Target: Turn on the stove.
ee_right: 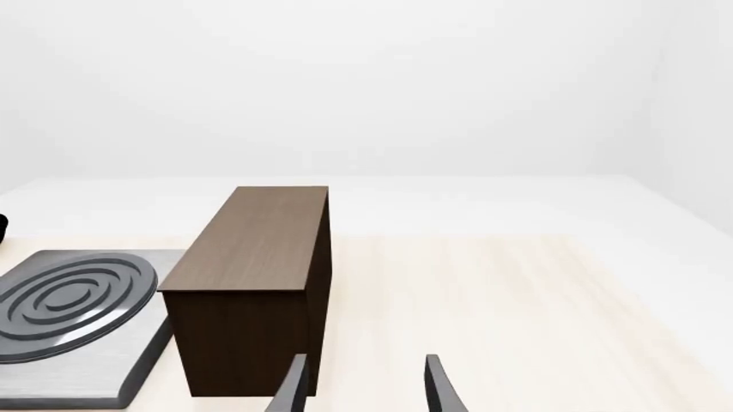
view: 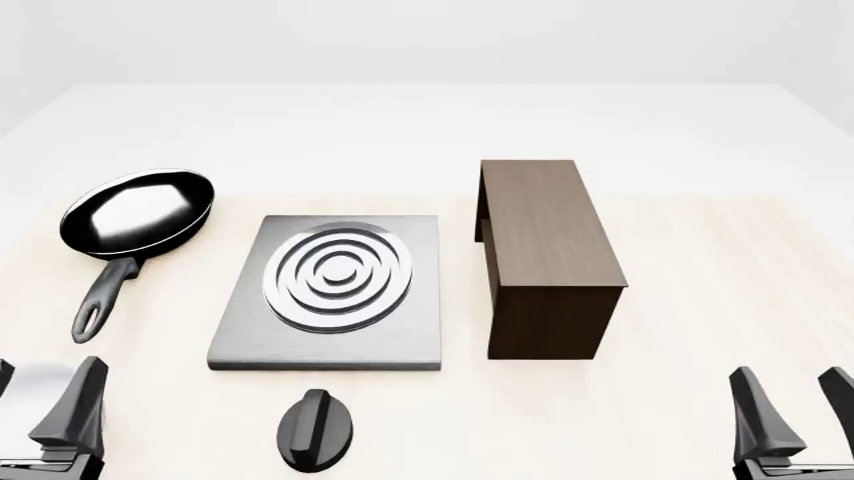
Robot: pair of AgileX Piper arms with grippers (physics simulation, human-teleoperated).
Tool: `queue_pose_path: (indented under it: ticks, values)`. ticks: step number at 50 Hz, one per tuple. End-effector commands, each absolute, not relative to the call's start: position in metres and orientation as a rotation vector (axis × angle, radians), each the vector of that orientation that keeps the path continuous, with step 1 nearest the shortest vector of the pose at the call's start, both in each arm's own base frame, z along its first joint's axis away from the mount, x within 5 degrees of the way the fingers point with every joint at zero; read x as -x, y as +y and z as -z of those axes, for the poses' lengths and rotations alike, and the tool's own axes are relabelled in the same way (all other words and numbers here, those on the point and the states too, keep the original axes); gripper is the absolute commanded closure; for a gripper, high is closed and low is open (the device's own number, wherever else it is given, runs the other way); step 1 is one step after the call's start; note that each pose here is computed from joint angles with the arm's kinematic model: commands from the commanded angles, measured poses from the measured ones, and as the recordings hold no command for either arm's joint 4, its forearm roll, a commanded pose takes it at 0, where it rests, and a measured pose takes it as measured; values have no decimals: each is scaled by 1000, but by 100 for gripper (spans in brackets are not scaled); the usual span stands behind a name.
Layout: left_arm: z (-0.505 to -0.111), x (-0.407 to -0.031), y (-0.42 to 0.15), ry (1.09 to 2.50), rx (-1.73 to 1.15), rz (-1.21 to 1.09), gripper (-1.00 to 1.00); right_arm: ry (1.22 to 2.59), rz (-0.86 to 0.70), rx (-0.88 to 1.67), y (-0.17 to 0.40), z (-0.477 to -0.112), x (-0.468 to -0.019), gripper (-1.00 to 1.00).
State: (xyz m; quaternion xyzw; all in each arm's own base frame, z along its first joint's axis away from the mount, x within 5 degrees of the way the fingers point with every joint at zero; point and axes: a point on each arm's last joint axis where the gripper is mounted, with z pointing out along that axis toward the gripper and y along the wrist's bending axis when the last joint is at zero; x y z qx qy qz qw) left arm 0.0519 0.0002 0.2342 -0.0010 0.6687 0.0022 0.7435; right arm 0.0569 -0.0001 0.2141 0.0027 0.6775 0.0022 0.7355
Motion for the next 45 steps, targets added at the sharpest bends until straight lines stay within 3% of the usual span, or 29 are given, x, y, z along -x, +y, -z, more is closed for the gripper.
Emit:
queue_pose_path:
  ticks: [1,11,23,34,45]
  values:
    - [-260,-44,-1,1462,-11,19,-100,1489,-6,-7,0,-214,-57,-100]
    - [-267,-40,-3,1545,3,110,-100,1489,-6,-7,0,-214,-57,-100]
    - [-280,-60,-4,1623,29,131,-100,1477,15,8,0,-215,-56,-100]
    - [-318,-65,-7,1661,18,183,-100,1484,12,-8,-1,-214,-56,-100]
    - [-320,-87,-16,1760,-14,249,-100,1483,13,-7,-1,-215,-56,-100]
